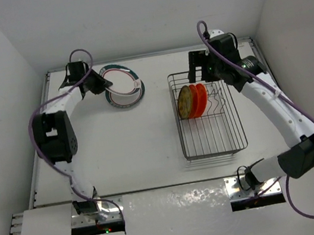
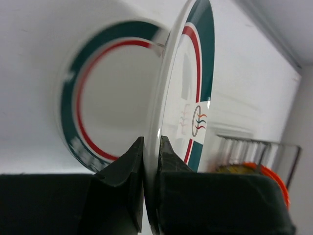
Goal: Unload the plates from the dish rack
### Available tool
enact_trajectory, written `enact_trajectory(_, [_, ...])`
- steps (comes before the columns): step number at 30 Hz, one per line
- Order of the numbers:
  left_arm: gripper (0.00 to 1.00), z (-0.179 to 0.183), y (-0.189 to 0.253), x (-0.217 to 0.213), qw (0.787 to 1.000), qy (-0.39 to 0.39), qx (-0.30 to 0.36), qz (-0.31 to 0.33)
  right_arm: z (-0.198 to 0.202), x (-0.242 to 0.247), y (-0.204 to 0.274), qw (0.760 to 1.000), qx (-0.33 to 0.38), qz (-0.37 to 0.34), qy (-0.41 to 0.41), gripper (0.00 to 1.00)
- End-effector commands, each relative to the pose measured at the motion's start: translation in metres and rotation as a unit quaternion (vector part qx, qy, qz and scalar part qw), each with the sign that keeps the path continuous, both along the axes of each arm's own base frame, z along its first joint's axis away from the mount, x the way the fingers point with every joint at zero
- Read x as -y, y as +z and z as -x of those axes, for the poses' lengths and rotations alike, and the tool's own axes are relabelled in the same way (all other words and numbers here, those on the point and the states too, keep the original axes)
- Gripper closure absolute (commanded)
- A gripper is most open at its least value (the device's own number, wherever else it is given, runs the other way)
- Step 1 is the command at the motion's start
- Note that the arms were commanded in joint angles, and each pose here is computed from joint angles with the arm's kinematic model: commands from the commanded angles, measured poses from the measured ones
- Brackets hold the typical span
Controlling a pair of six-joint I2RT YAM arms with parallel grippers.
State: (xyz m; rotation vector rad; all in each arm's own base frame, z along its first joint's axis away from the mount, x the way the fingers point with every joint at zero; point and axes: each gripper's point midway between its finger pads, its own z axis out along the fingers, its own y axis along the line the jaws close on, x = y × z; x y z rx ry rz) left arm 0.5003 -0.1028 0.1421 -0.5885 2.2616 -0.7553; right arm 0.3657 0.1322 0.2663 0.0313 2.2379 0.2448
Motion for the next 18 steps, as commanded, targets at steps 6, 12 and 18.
enact_trajectory(6, [0.57, -0.042, -0.028, 0.001, 0.999, -0.009, -0.053, 0.007, 0.024, 0.056, -0.02, 0.99, -0.025, 0.133, -0.034, 0.01])
enact_trajectory(12, [0.0, -0.004, -0.035, -0.017, 0.991, 0.016, -0.105, -0.086, 0.015, 0.068, -0.044, 0.982, -0.079, 0.166, -0.047, 0.01])
enact_trajectory(18, [0.0, 0.047, -0.009, -0.043, 0.982, 0.055, -0.099, -0.153, -0.004, 0.07, -0.062, 0.975, -0.104, 0.187, -0.061, 0.29])
